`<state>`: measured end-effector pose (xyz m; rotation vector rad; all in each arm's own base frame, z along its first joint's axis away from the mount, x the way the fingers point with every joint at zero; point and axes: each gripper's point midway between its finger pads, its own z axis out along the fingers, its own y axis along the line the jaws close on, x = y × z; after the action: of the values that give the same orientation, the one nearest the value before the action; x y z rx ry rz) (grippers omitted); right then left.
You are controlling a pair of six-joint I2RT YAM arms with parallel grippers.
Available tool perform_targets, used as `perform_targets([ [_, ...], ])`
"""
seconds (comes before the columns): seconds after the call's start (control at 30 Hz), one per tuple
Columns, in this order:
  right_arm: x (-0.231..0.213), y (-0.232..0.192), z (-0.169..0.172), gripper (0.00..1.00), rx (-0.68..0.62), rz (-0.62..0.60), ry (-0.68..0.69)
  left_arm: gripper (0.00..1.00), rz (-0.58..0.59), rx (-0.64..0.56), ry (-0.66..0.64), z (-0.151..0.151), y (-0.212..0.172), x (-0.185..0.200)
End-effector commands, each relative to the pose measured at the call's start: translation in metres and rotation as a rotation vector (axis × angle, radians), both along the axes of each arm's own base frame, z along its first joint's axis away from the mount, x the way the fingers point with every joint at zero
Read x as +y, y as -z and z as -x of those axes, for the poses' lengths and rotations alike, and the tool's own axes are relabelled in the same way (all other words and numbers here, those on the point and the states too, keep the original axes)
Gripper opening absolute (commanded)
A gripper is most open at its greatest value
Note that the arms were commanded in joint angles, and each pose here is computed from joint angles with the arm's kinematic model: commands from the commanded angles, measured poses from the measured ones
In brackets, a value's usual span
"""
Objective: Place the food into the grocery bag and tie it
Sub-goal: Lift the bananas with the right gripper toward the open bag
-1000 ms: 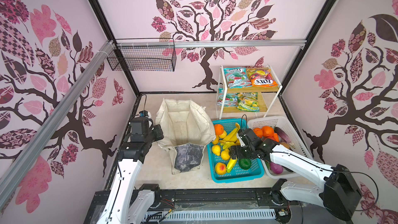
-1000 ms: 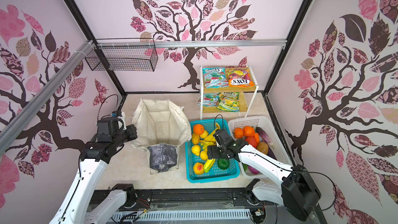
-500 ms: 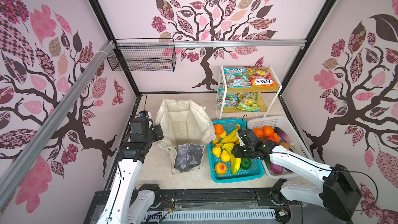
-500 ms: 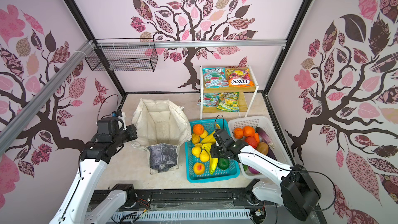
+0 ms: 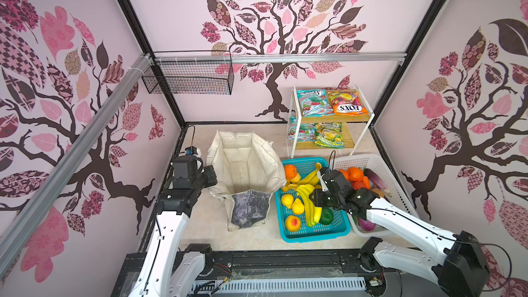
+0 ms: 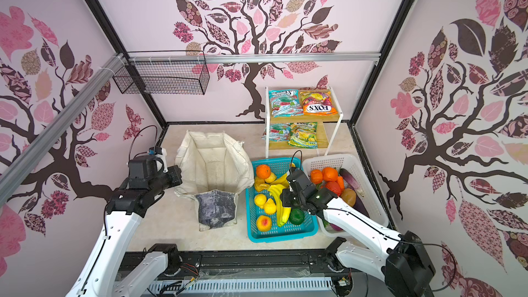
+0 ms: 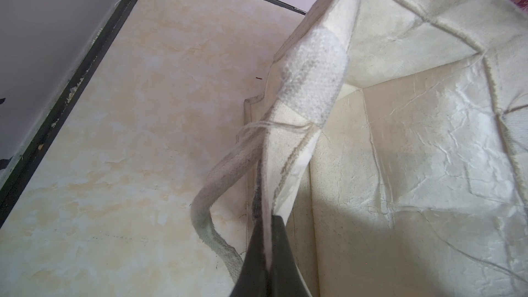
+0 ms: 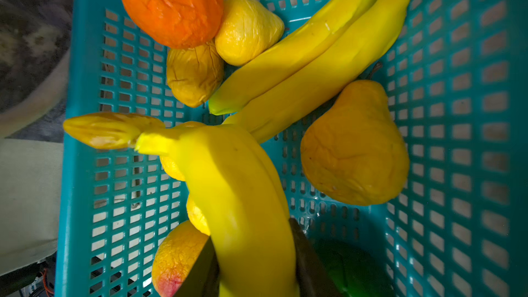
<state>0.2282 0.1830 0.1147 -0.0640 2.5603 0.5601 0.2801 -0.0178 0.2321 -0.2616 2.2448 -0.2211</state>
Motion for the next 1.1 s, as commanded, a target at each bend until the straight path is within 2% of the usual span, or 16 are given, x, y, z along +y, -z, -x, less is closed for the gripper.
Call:
perform_targets([
  [0.0, -0.009, -0.017, -0.003, 0.31, -0.057, 0.019, 0.036, 0.00, 0.006, 0.004, 0.022, 0.002, 0.006, -0.003],
  [0.37, -0.017, -0.084, -0.007, 0.29, -0.236, -0.042, 0.043, 0.00, 0.009, 0.003, 0.025, 0.003, 0.006, -0.004],
  [0.6, -0.017, -0.147, -0.011, 0.29, -0.359, -0.126, 0.059, 0.00, 0.010, 0.004, 0.029, 0.002, 0.007, -0.005],
  [0.7, -0.006, -0.173, -0.014, 0.29, -0.393, -0.186, 0.030, 0.00, 0.011, 0.008, 0.032, 0.002, 0.007, -0.005],
  [0.87, 0.017, -0.196, -0.026, 0.29, -0.394, -0.219, -0.022, 0.00, 0.012, 0.004, 0.031, 0.002, 0.006, -0.005],
  [1.07, 0.064, -0.230, -0.035, 0.29, -0.432, -0.306, -0.117, 0.00, 0.015, 0.010, 0.036, 0.002, 0.008, -0.006],
])
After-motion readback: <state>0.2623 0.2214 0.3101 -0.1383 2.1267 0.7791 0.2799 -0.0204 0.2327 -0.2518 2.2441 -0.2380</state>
